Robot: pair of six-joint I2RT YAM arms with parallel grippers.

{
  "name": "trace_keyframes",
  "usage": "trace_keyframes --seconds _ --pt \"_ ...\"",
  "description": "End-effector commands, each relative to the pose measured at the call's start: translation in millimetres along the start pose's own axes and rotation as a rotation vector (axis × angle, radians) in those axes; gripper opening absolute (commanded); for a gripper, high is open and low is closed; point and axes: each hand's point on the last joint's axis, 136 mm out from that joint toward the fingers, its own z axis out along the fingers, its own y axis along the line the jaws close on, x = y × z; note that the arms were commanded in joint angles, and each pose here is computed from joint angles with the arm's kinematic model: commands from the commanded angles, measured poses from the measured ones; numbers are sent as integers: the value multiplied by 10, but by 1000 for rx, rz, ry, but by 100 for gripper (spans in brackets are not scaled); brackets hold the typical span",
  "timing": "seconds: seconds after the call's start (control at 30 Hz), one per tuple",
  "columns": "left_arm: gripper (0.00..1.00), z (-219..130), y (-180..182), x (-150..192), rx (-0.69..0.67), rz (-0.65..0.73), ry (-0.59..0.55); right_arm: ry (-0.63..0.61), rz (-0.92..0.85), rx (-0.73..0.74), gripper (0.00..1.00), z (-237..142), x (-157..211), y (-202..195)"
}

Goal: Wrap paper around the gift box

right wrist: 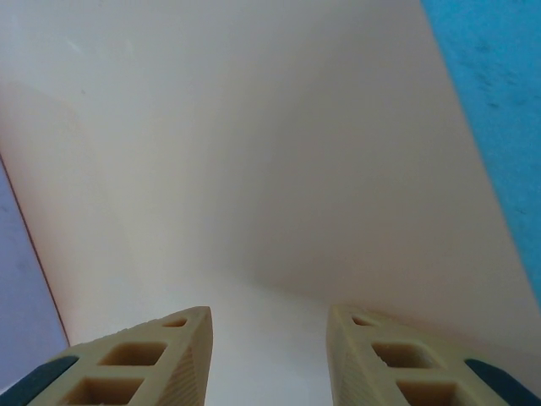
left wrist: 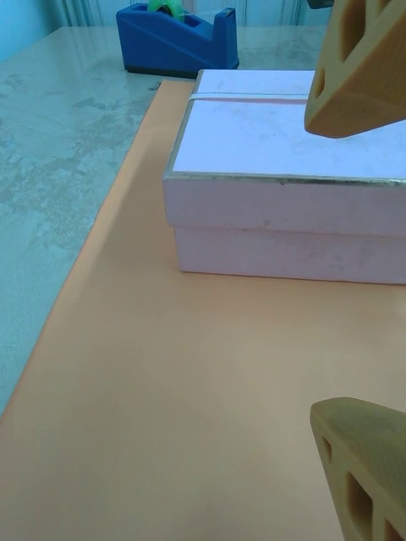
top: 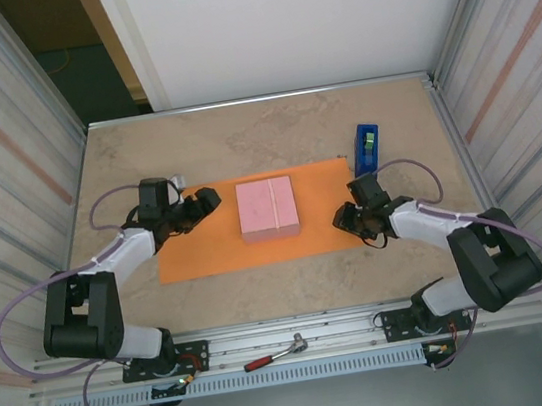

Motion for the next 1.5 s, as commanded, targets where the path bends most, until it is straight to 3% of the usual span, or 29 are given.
trace_keyframes --seconds 0.0,0.13,0.3,0.5,0.67,1.03,1.47 --pt "82 -24 -113 66 43 34 25 -3 55 49 41 -89 67 -177" --pt "83 -24 -199 100 77 47 45 -18 45 -9 42 -229 23 -42" --pt "84 -7 -340 237 131 79 108 -28 -24 -143 47 -459 -124 402" --pt "84 83 -429 337 162 102 151 10 -159 -247 74 -497 -166 1046" --pt "85 162 -508 387 183 113 186 53 -203 -262 78 -279 -159 1361" --pt "78 370 -515 549 198 117 262 121 -208 -277 73 91 -88 1495" --pt "49 468 -632 652 244 143 306 159 -220 -348 33 119 31 1642"
